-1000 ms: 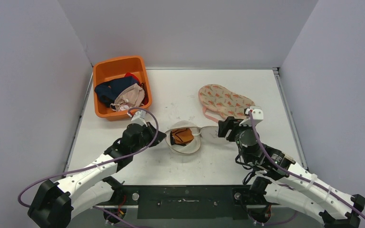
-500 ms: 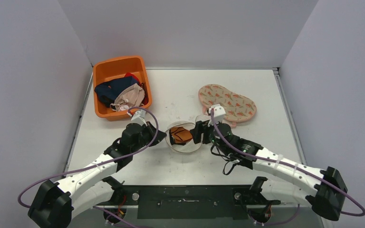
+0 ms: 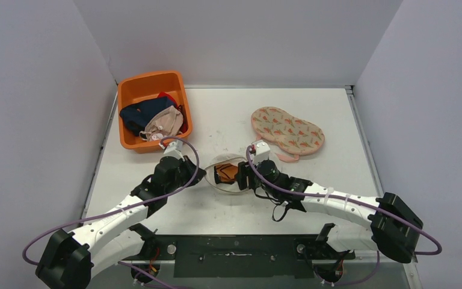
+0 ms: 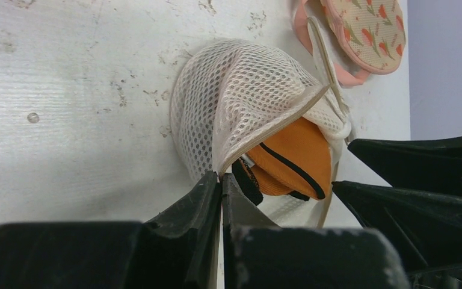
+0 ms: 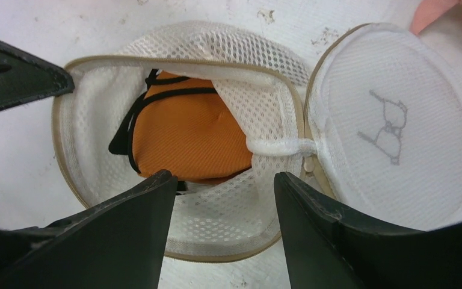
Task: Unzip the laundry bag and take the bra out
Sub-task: Pick up the bra from the laundry bag.
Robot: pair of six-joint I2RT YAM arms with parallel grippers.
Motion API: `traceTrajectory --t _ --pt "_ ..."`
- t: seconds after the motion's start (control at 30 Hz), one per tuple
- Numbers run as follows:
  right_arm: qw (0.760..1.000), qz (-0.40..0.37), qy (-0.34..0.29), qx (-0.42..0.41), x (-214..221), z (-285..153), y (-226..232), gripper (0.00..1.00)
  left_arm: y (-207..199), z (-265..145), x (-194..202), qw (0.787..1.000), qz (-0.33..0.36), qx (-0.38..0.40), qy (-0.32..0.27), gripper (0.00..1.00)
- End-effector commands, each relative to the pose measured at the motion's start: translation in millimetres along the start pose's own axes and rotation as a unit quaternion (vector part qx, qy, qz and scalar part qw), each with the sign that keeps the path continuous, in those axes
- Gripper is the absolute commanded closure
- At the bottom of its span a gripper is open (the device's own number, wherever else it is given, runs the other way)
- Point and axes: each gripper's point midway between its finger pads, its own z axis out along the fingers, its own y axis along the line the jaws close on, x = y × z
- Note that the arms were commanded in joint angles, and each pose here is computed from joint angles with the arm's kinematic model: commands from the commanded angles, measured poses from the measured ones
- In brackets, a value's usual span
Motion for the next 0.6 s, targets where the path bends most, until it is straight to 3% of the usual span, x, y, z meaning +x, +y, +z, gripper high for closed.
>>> traceTrajectory --t 0.0,0.13,0.2,0.37,0.47,0.57 --pt "1.0 -0.016 0.003 -0.003 11.5 -0.9 4.2 0.39 9.8 -0.9 -10.6 0.999 0.014 -0.026 -0.022 0.97" --pt "0.999 -0.04 0.013 0.005 18.5 -5.1 8.1 0.38 20.6 -1.6 -4.0 0.998 0.018 -0.052 -0.006 0.95" --pt "0.999 -0.05 0.0 0.017 13.2 -10.4 10.6 0.38 16.2 -4.4 -4.3 0.999 0.013 -0.046 -0.003 0.9" --pt "0.997 -0.056 -0.052 -0.007 -10.7 -27.0 25.2 0.36 -11.5 -21.5 -12.3 1.0 -0.015 0.011 -0.011 0.47" --pt "0.996 -0.069 -0.058 -0.02 -17.4 -29.6 32.6 0.36 -24.0 -28.0 -6.8 0.998 -0.049 0.044 -0.001 0.35" --pt "0.994 -0.089 -0.056 -0.026 -17.9 -28.2 36.6 0.37 -36.2 -28.1 4.1 0.994 -0.077 0.075 0.011 0.3"
